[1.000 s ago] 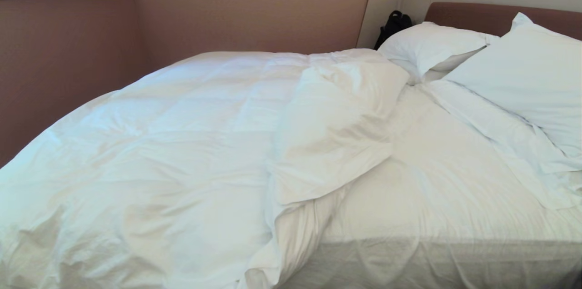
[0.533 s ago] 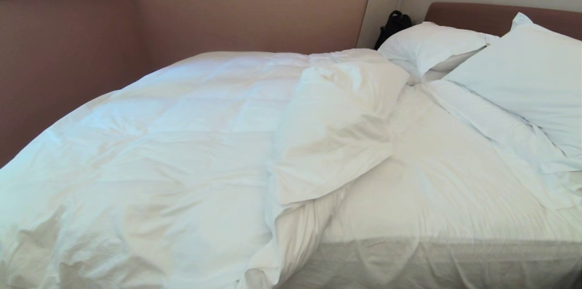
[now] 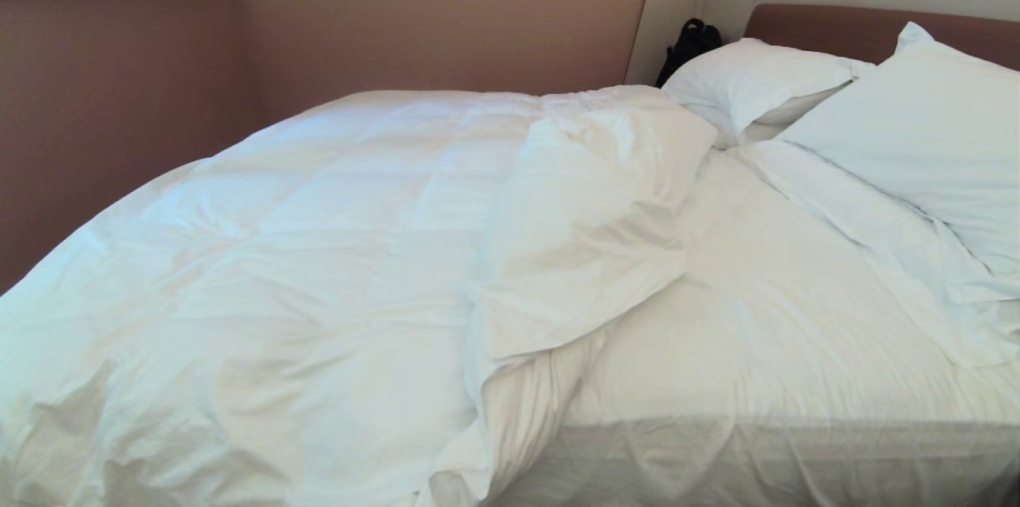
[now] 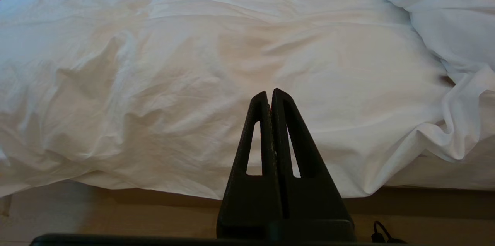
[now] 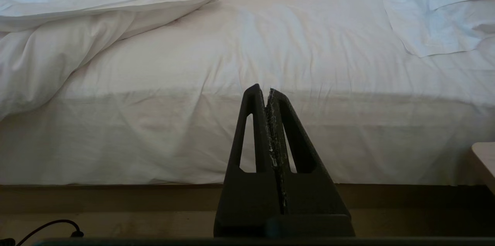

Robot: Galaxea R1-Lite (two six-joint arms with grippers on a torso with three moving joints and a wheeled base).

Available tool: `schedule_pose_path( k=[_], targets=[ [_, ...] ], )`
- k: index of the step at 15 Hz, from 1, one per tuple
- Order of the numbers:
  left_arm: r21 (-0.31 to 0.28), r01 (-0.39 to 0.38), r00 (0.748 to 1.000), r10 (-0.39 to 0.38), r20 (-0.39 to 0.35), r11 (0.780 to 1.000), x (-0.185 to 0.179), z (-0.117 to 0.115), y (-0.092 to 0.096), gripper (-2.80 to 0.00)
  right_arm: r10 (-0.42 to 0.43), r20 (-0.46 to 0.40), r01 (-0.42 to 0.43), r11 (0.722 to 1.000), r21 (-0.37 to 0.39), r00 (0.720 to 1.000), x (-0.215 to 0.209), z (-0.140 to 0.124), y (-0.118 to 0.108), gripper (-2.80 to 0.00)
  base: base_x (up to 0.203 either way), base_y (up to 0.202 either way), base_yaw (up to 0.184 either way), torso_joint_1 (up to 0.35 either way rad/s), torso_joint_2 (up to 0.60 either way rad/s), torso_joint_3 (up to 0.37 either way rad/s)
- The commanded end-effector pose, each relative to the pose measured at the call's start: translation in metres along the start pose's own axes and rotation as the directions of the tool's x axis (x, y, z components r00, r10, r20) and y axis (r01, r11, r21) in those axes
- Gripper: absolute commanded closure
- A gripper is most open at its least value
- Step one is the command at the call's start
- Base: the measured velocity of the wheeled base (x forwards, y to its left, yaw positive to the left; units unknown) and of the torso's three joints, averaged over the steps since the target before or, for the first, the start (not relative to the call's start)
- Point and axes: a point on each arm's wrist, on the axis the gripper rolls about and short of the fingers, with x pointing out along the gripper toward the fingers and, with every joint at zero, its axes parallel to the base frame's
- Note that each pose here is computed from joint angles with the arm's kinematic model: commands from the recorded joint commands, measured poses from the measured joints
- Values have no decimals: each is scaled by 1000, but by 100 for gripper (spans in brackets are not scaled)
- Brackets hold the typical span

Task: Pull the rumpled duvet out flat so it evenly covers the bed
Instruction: Flatten the corners of the folded blanket

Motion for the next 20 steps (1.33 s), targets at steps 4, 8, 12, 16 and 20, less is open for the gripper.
schedule_pose_path(
  k=[4,8,12,16,20],
  targets=[
    [0,0,1000,0,0,1000,0,0,0,0,0,-1,0,1000,-3,1000,0,0,0,0,0,0,0,0,0,0],
    [0,0,1000,0,0,1000,0,0,0,0,-2,-1,2,1000,-12,1000,0,0,0,0,0,0,0,0,0,0],
    [0,0,1000,0,0,1000,0,0,0,0,-2,-1,2,1000,-13,1000,0,0,0,0,0,0,0,0,0,0],
    [0,0,1000,0,0,1000,0,0,0,0,-5,-4,5,1000,-12,1000,0,1,0,0,0,0,0,0,0,0],
    [0,0,1000,0,0,1000,0,0,0,0,4,64,-4,1000,-13,998,-13,32,0,0,0,0,0,0,0,0]
  ],
)
